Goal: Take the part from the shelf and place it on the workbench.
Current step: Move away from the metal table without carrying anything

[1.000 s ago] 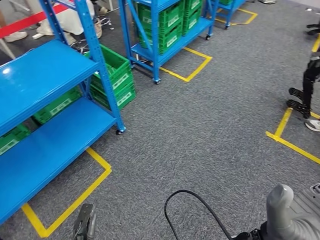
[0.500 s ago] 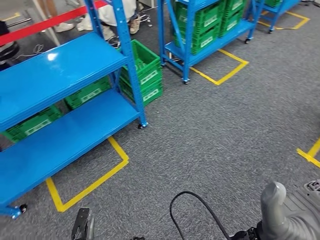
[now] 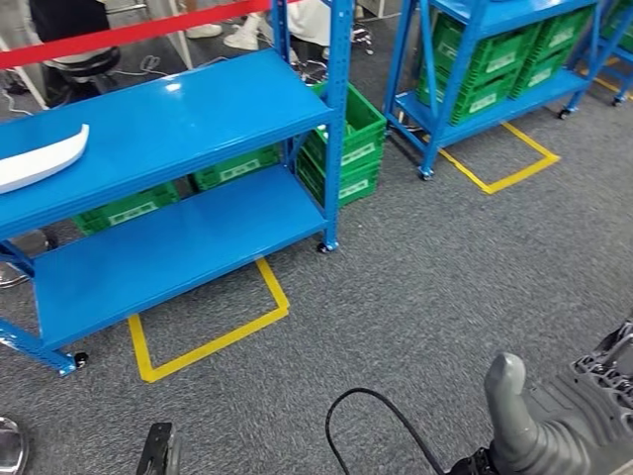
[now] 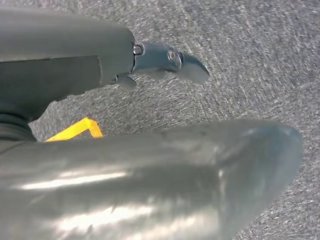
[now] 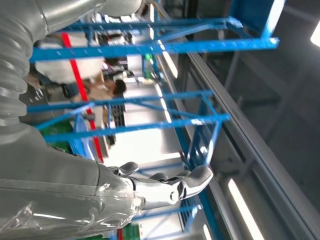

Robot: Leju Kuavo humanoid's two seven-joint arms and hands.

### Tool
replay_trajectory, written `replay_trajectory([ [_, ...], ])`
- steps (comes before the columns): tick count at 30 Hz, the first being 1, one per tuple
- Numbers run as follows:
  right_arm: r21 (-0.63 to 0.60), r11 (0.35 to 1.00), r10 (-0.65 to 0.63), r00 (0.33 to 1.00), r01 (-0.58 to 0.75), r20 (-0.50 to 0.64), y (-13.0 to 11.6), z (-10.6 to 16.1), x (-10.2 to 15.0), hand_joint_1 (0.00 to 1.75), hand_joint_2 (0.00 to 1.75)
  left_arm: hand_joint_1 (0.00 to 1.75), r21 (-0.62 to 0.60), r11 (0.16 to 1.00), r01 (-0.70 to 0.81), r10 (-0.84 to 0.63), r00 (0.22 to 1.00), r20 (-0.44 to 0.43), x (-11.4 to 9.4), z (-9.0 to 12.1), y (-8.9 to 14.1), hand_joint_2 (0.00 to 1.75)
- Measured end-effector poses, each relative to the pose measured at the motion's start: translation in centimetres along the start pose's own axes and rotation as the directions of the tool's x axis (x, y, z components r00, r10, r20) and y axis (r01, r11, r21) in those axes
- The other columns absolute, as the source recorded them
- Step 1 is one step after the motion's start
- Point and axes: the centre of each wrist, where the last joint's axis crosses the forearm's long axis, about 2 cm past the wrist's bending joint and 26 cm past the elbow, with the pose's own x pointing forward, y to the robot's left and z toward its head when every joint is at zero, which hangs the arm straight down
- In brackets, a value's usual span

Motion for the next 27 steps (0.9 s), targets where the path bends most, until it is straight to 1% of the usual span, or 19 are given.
replay_trajectory([
  [11,0.015,1.000,0.016,1.000,-0.016,-0.010,-0.06,0.54,-0.09,0.00,1.75,0.00,-0.004,1.000,-0.004,0.004,1.000,0.012,-0.21,0.15,-0.12,0.00],
  [16,0.004,1.000,0.002,1.000,-0.002,-0.027,-0.08,0.64,-0.08,0.00,1.75,0.00,-0.003,1.000,-0.015,0.015,1.000,0.018,-0.09,0.11,-0.19,0.00],
  [27,0.001,1.000,-0.001,1.000,0.001,-0.029,-0.12,0.63,-0.09,0.00,1.75,0.00,-0.005,1.000,-0.016,0.016,1.000,0.019,-0.02,0.11,-0.32,0.00],
])
